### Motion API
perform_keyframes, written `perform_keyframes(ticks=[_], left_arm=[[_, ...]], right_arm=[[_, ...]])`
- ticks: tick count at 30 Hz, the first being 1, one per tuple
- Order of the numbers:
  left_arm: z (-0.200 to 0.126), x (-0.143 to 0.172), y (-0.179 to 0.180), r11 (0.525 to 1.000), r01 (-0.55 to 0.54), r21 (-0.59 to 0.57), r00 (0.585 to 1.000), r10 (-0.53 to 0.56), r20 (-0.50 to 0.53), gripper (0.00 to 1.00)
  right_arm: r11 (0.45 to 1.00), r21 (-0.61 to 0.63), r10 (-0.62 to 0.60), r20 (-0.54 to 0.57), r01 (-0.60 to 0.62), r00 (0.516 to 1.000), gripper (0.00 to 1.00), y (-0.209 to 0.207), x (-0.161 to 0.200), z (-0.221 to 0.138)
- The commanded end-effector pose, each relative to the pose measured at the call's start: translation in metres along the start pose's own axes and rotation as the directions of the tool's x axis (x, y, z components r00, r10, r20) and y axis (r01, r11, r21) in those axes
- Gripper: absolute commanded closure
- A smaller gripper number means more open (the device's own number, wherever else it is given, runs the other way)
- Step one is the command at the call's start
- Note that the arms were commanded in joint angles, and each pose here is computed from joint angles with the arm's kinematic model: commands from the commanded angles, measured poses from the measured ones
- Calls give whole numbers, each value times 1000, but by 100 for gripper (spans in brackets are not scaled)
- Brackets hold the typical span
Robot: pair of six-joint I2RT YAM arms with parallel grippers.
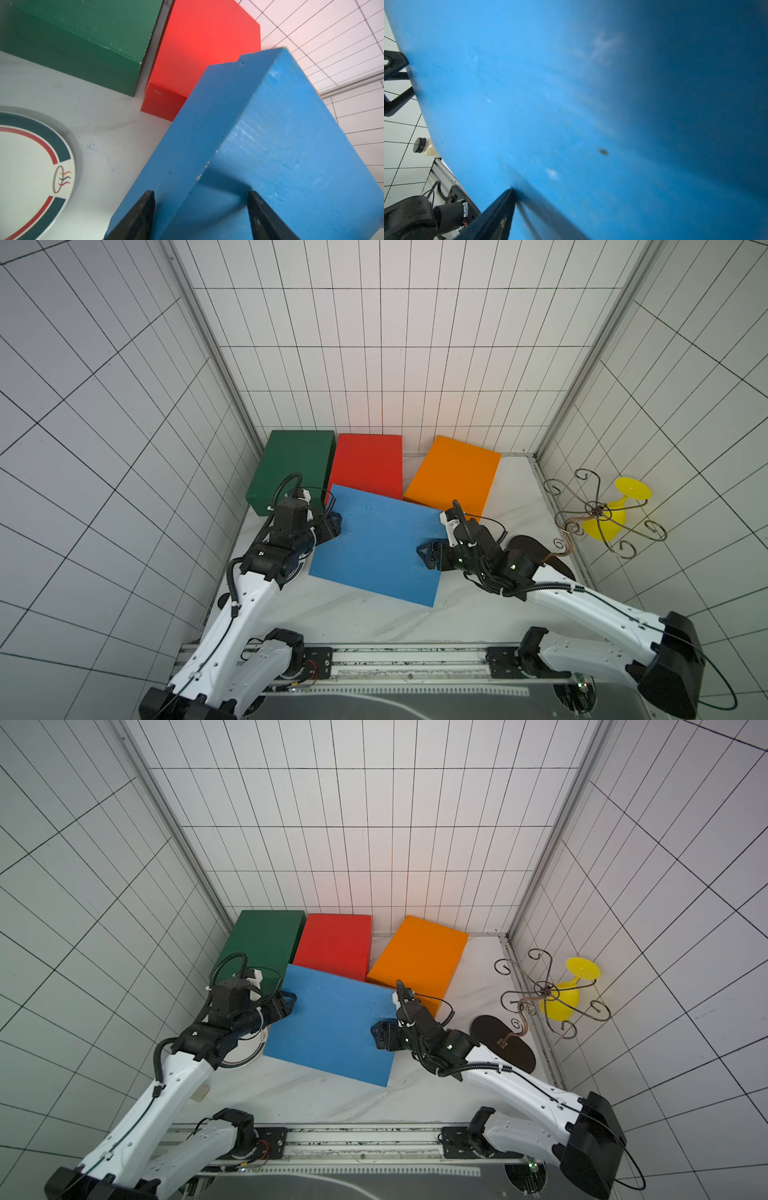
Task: Stack the shoeboxes
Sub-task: Pick up the shoebox from the center of the board, then place the shoebox at the shoebox.
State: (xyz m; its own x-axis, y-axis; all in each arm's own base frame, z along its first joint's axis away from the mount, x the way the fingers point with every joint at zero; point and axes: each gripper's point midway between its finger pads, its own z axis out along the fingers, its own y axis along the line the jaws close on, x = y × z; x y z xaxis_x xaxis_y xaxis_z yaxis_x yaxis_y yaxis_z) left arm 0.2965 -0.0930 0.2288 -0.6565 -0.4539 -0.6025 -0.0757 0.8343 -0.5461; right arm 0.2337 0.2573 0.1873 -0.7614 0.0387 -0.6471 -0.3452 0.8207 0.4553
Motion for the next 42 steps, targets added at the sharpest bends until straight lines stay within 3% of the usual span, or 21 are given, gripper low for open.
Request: perform_keyframes(ticks=[1,15,24,33,38,42], left_arm=[[-13,-4,-54,972,28,232,999,-17,-50,31],[-20,-65,-76,961,34,273,998,-45,34,29],[-13,-120,-90,944,61,324,990,-100,104,28],[24,-169,-92,926,106,363,978,-162,128,28],[59,-187,-87,908,150,390,976,-199,88,28],[80,-196,-83,907,163,389,975,-207,75,24]], right_arm=[[969,-222,-62,197,106,979,19,82,-73,-36],[947,-266,-95,309,181,946,21,107,-151,-43],[933,-304,-77,349,191,934,21,104,-213,-27],[914,-378,-11,332,144,943,22,80,-268,14],[904,-418,41,300,92,953,22,58,-290,46],[915,-396,44,291,79,956,16,41,-300,69]])
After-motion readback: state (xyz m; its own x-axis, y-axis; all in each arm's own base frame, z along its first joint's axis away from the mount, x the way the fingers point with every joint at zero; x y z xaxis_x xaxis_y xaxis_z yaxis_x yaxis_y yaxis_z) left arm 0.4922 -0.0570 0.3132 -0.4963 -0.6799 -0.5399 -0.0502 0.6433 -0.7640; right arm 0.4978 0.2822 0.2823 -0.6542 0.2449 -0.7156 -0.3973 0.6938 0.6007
